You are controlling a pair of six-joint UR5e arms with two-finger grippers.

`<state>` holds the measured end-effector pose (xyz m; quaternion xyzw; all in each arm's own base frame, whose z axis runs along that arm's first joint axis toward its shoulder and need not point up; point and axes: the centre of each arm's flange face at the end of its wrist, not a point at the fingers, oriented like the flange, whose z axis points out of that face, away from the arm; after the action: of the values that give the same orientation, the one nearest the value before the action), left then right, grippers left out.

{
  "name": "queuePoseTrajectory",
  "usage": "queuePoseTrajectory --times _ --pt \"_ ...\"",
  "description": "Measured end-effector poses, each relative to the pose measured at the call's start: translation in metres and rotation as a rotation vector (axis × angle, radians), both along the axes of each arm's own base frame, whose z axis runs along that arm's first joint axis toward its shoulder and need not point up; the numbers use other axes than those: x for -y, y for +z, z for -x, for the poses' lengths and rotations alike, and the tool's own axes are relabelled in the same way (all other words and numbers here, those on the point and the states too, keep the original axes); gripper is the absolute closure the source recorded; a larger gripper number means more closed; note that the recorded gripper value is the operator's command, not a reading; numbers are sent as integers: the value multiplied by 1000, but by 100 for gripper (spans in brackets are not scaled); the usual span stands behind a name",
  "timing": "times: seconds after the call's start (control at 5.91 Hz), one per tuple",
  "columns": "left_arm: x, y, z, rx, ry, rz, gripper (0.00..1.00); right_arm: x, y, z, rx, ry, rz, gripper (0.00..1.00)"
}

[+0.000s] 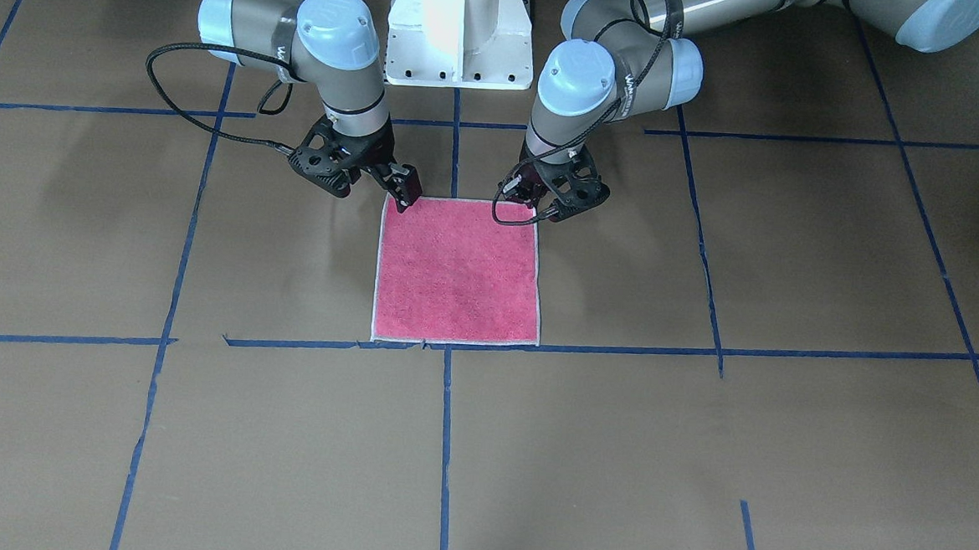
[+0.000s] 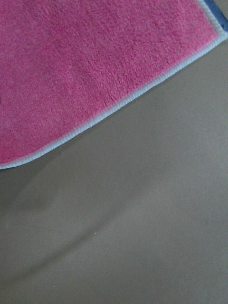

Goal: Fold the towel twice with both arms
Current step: 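Close both grippers on the nearer corners of the pink towel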

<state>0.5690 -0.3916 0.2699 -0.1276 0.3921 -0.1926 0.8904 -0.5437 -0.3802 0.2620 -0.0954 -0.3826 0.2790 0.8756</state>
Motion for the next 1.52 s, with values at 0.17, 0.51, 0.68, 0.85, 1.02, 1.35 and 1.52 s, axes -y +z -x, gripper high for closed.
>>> queuePoseTrajectory --times 0.17,0.51,0.68,0.85,1.02,1.35,1.52 --pt "0 0 0 0 -1 0 100 0 0 0 1 1 0 0" --pt "1 -2 1 -3 -2 -2 100 -2 1 2 -1 -2 2 0" --pt "2 -3 2 -4 -4 -2 100 -5 3 5 -6 -4 7 0" --pt "2 -4 2 -5 -5 -2 100 -8 7 10 -11 -4 16 0" --pt "2 -5 2 -6 -5 -3 100 -9 18 21 -9 -4 22 0" --pt "2 -6 2 -7 -6 -3 100 -8 25 32 32 3 20 11" --pt "2 -6 2 -7 -6 -3 100 -9 20 31 46 3 17 18"
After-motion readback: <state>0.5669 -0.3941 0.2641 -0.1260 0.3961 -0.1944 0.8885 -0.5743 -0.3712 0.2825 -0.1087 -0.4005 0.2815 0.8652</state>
